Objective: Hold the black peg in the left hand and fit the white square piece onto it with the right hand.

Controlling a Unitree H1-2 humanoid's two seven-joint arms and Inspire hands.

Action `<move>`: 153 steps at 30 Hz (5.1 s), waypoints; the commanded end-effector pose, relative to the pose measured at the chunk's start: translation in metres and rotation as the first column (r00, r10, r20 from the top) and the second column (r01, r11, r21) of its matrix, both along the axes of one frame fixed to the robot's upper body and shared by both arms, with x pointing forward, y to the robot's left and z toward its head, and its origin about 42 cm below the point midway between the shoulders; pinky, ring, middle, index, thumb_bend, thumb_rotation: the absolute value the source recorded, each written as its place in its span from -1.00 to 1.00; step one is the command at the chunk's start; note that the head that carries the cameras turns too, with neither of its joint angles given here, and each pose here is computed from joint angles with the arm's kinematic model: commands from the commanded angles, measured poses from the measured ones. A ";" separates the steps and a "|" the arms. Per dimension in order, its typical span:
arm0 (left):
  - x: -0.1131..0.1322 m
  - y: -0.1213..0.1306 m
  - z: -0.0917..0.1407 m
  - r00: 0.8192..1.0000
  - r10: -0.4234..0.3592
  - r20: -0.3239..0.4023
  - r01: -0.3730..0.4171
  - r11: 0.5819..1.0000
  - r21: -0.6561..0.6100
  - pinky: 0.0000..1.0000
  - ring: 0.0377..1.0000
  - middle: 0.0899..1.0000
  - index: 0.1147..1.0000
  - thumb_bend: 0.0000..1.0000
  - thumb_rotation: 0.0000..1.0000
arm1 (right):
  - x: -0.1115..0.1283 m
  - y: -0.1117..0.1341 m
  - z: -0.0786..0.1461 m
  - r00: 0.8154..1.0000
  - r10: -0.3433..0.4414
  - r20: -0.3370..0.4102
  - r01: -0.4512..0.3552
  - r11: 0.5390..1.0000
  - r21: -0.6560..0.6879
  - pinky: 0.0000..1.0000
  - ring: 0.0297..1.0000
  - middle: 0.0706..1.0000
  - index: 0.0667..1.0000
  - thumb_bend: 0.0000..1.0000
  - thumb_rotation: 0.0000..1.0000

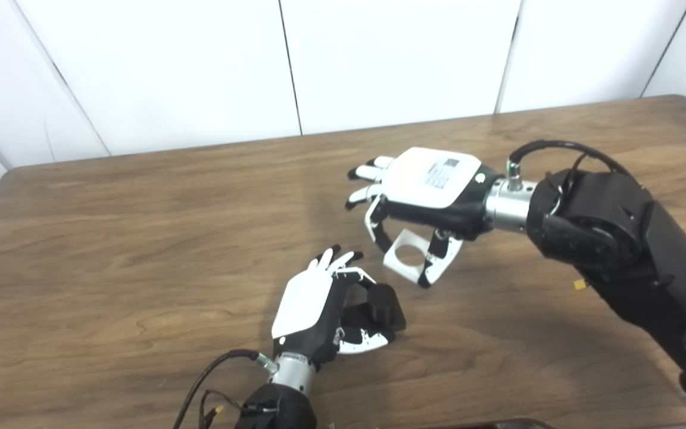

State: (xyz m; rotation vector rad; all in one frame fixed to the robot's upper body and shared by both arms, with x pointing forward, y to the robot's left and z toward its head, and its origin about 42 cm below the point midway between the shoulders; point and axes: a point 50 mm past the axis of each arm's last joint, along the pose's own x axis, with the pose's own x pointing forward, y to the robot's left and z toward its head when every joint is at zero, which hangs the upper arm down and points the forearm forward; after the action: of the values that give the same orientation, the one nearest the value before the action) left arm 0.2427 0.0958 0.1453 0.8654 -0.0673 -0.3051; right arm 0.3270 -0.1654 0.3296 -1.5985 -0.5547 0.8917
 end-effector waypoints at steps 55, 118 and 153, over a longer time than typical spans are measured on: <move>-0.005 -0.002 -0.011 0.998 0.012 -0.063 -0.009 0.999 0.036 1.00 1.00 0.79 -0.16 0.03 -0.88 | -0.004 0.029 -0.018 0.997 0.066 -0.037 -0.065 0.997 0.032 0.99 1.00 0.79 -0.09 0.05 -0.69; -0.002 -0.005 -0.006 0.999 0.011 -0.045 -0.007 0.996 0.089 1.00 1.00 0.74 -0.14 0.03 -0.85 | 0.017 0.019 -0.027 0.998 0.000 -0.056 0.001 1.000 0.021 0.95 1.00 0.79 0.19 0.90 -0.28; -0.002 -0.004 -0.006 0.997 0.057 -0.043 -0.054 0.995 0.085 1.00 1.00 0.85 0.59 0.52 -0.59 | 0.021 0.010 -0.017 0.999 -0.029 -0.046 0.030 0.999 0.035 0.98 1.00 0.78 0.16 0.93 -0.24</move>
State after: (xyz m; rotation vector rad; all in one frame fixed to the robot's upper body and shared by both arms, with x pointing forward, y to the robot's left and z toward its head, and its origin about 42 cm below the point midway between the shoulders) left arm 0.2400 0.0891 0.1430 0.9091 -0.0038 -0.2854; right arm 0.3431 -0.1538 0.2873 -1.5276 -0.4448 0.9504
